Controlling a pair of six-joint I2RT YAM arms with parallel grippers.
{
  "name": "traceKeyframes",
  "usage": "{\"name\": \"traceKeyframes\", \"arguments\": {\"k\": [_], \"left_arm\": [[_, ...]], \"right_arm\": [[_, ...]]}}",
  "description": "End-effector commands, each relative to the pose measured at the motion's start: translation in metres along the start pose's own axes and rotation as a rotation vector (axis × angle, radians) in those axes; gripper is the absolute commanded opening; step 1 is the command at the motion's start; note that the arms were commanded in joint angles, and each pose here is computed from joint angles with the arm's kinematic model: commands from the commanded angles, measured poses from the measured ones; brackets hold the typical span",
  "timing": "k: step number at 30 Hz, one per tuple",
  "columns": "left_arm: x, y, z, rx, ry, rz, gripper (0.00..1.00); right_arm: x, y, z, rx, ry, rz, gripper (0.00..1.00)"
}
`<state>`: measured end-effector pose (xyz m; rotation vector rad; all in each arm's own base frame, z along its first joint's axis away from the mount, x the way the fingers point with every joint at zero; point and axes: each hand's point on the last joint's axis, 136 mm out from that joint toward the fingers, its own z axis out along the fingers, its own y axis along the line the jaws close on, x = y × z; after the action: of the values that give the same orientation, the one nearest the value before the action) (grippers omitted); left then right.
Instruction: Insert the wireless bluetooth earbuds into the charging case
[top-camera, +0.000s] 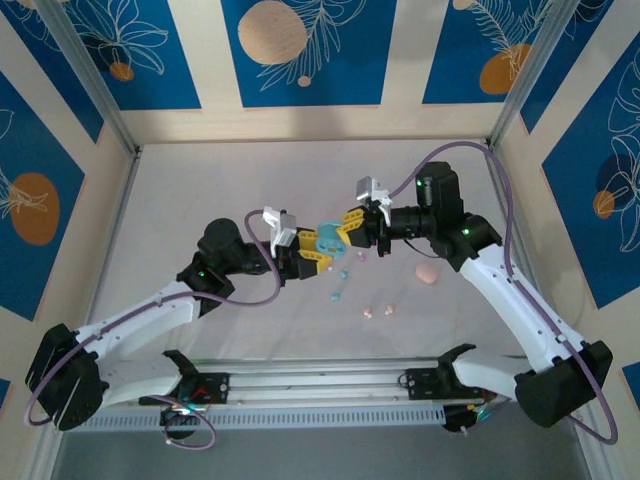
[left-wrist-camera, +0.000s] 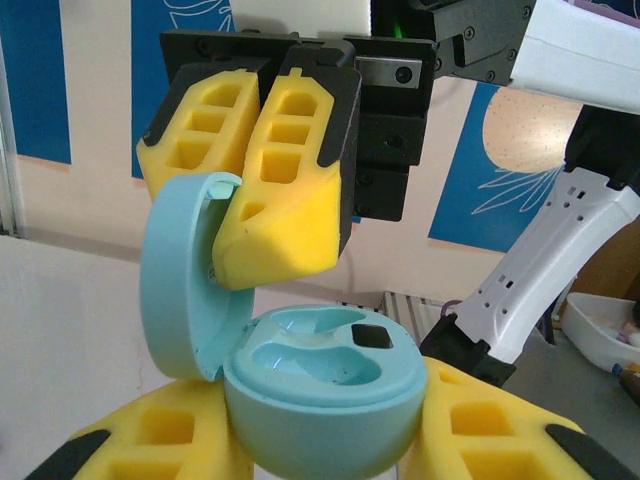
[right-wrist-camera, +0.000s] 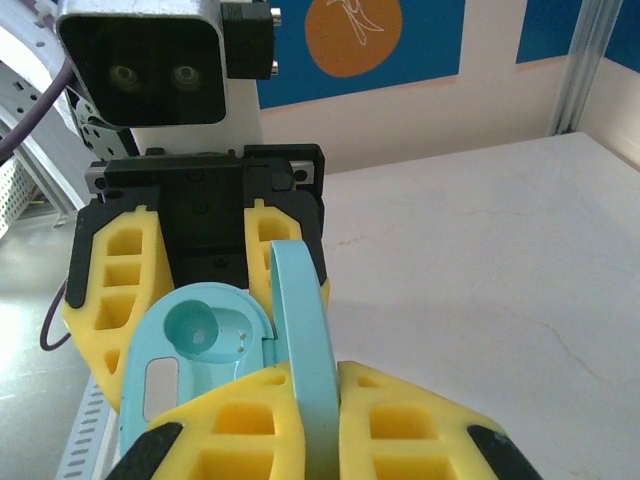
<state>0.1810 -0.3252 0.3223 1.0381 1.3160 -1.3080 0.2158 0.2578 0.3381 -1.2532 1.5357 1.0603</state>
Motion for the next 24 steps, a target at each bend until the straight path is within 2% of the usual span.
{"name": "traceKeyframes", "arguments": {"k": [1,3,9,14,17,24], "left_arm": [[0.002,-0.011,0.0,0.056,0.009,0.02,0.36],[0.003,-0.009,0.0,0.047,0.008,0.019,0.42],[0.001,-0.005,0.002,0.029,0.01,0.007,0.49],[-0.001,0.0,0.003,0.004,0.009,-0.008,0.63],[-0.002,0.003,0.005,-0.005,0.009,-0.022,0.68],[-0.009,0.015,0.004,-0.082,-0.013,-0.012,0.7]], "right_arm": [[-0.011,0.011,-0.004,-0.04,-0.012,-0.064,0.02],[-0.012,0.011,-0.004,-0.04,-0.014,-0.062,0.02],[-0.011,0.008,-0.002,-0.029,-0.016,-0.054,0.03],[-0.01,0.003,0.0,0.01,-0.006,-0.057,0.03],[-0.01,-0.001,0.002,0.04,-0.004,-0.063,0.04],[-0.004,-0.008,0.005,0.115,0.027,-0.084,0.04]]}}
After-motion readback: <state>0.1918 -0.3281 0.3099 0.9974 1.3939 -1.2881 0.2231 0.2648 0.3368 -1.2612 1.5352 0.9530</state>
